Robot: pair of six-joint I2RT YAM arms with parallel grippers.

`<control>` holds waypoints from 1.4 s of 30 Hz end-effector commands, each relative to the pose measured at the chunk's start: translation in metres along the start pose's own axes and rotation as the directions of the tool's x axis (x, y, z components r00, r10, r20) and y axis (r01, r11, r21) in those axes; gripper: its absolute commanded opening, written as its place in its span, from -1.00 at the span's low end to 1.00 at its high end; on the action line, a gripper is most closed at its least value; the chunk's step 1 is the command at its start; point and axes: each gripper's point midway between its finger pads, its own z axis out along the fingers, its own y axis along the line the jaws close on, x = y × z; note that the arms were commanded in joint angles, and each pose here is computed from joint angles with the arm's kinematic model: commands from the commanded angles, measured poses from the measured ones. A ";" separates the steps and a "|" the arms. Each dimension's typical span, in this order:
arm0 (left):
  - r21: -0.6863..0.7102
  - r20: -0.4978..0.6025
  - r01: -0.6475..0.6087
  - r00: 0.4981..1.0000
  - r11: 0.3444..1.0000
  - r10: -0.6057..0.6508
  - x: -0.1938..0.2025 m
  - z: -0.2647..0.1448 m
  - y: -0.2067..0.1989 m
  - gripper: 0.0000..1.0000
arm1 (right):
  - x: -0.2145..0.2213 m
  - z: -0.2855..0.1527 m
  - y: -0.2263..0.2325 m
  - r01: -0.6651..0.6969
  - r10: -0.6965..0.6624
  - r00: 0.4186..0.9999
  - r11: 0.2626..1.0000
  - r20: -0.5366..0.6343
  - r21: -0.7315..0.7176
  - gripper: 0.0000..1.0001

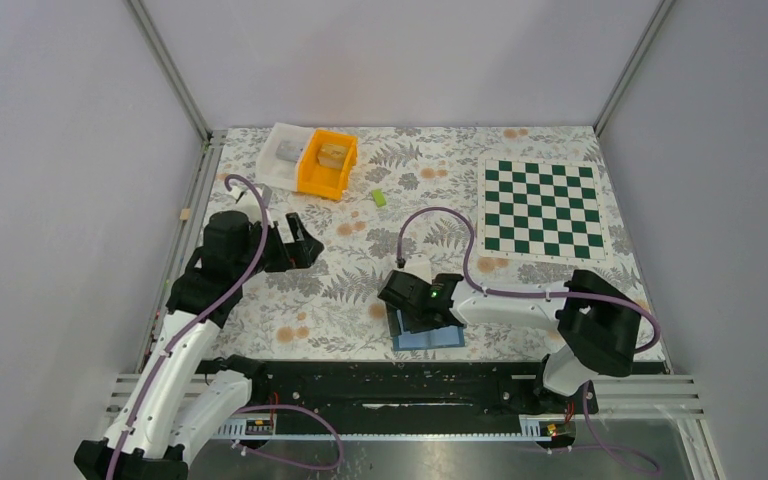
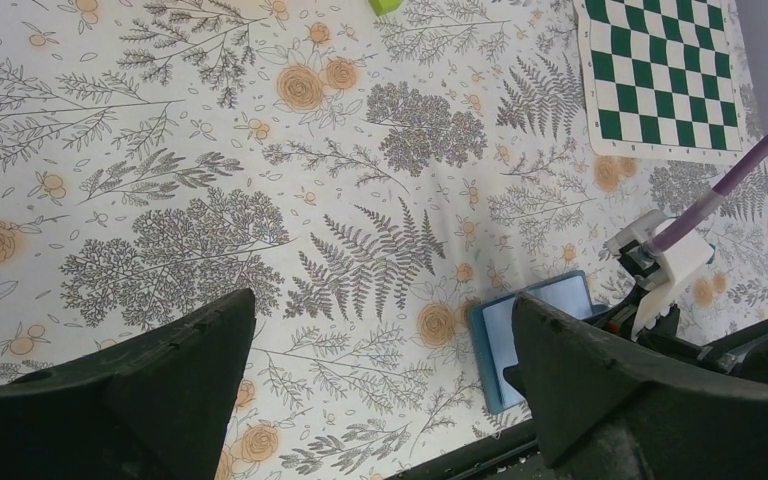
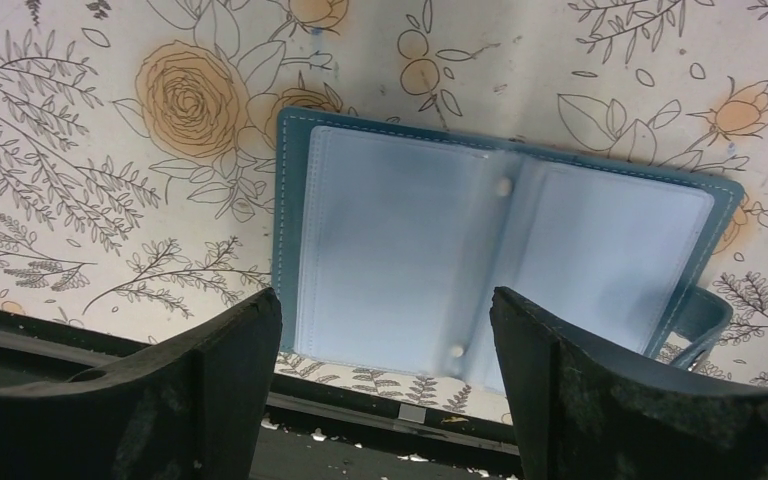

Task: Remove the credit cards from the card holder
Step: Move the card holder to the center of the board.

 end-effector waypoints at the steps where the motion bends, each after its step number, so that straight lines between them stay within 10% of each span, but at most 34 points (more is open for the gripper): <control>1: 0.013 0.024 -0.017 1.000 1.000 0.016 -0.004 0.003 -0.001 0.97 | -0.009 0.000 -0.003 0.002 -0.004 0.999 0.999 0.038 0.048 0.65; 42: 0.192 -0.114 0.042 0.993 0.981 -0.021 0.021 0.016 -0.027 0.81 | -0.006 -0.004 0.008 -0.052 0.056 0.997 0.997 0.056 -0.059 -0.14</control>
